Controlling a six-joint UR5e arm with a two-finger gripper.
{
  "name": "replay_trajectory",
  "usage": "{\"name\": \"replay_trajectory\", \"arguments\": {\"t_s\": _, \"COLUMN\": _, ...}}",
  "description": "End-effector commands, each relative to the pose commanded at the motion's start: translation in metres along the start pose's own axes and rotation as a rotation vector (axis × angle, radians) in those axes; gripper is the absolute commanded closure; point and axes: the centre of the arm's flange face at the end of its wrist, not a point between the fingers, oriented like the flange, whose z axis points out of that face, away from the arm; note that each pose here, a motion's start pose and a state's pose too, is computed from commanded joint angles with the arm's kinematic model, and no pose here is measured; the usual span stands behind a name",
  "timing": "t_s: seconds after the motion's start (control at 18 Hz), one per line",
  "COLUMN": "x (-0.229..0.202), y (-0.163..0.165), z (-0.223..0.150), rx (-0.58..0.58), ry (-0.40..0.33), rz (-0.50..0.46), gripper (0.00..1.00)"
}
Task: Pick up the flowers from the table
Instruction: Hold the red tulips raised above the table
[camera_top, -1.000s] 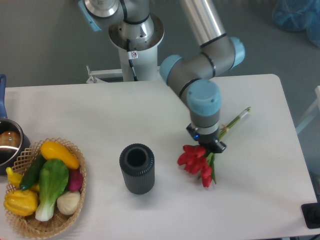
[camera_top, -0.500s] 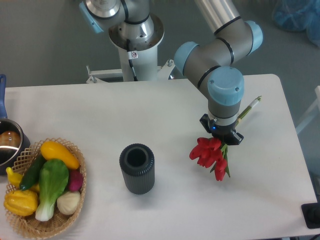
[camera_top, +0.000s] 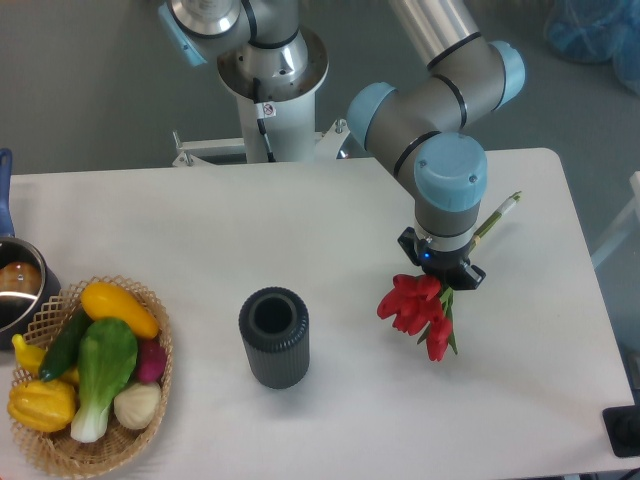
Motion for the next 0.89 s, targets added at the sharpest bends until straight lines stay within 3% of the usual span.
{"name": "replay_trajectory", "arguments": {"t_s": 0.61, "x": -0.004, "y": -0.003, "z": -0.011, "rx": 0.042, "ry": -0.007, "rz": 0.002, "gripper": 1.00}}
{"name": "replay_trajectory", "arguments": {"t_s": 0.89, "x": -0.006, "y": -0.009, "z": -0.024, "rx": 0.069, "ry": -0.027, "rz": 0.063, "gripper": 1.00}}
